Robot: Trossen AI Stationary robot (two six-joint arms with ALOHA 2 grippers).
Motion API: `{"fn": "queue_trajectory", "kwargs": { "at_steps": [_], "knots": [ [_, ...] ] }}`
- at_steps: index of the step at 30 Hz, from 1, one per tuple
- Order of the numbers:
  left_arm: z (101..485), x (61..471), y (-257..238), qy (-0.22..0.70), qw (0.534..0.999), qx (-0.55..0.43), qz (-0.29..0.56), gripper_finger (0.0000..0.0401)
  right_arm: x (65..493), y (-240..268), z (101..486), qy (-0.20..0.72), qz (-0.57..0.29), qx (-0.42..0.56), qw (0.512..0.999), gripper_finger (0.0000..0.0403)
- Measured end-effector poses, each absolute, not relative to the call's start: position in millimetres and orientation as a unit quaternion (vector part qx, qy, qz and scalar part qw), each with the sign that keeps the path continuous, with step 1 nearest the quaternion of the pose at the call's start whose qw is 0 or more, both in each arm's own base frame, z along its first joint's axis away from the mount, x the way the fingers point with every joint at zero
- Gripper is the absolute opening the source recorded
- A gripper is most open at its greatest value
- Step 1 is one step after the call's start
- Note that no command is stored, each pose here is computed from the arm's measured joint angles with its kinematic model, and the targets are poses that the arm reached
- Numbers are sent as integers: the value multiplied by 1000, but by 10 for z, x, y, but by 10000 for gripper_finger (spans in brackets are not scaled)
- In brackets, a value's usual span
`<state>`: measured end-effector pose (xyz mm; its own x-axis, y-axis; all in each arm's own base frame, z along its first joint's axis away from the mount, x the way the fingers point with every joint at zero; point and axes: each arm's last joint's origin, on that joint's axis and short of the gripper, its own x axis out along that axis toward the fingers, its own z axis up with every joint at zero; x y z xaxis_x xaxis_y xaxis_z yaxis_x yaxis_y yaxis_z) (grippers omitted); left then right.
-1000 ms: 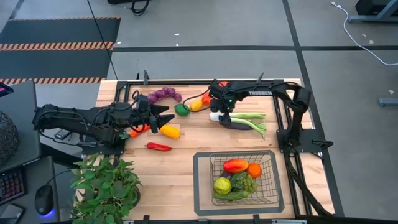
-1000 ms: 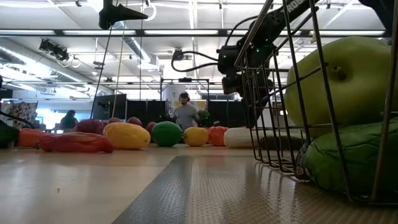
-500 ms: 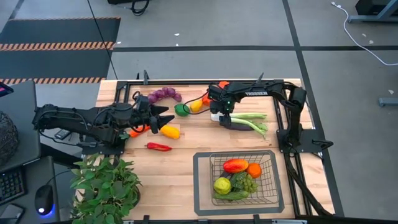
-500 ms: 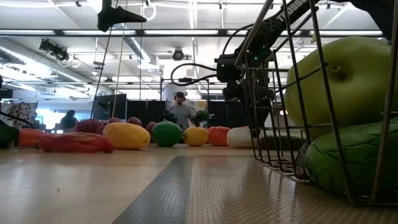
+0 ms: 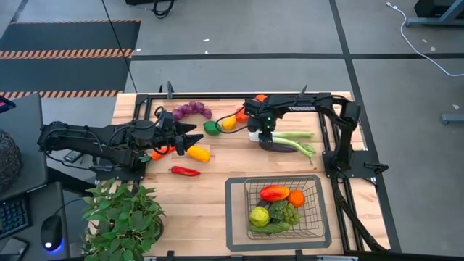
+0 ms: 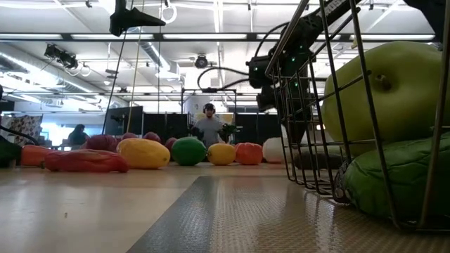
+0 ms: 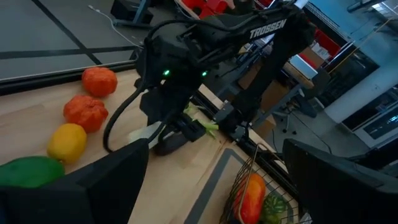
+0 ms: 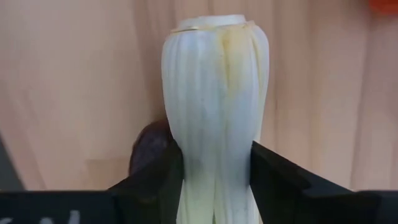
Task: Build produce basket
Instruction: Put the celery into the wire basket
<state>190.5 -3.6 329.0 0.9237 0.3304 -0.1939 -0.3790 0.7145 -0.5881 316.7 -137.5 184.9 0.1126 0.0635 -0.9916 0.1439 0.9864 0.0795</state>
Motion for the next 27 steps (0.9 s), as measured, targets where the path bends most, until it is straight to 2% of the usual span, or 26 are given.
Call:
{"fn": "queue_trajectory", "kwargs": {
  "at_steps": [11,20,27],
  "knots": [
    [3288,1906,-36,38,925,-325,192,376,2850,-1226,2427,644,-19,85,760,155],
    [3288,1906,-35,38,925,-325,192,376,2412,-918,2937,650,-24,180,738,154],
    [3287,1906,-35,39,926,-323,192,376,2480,-602,3354,604,-2,258,754,154]
  ]
}}
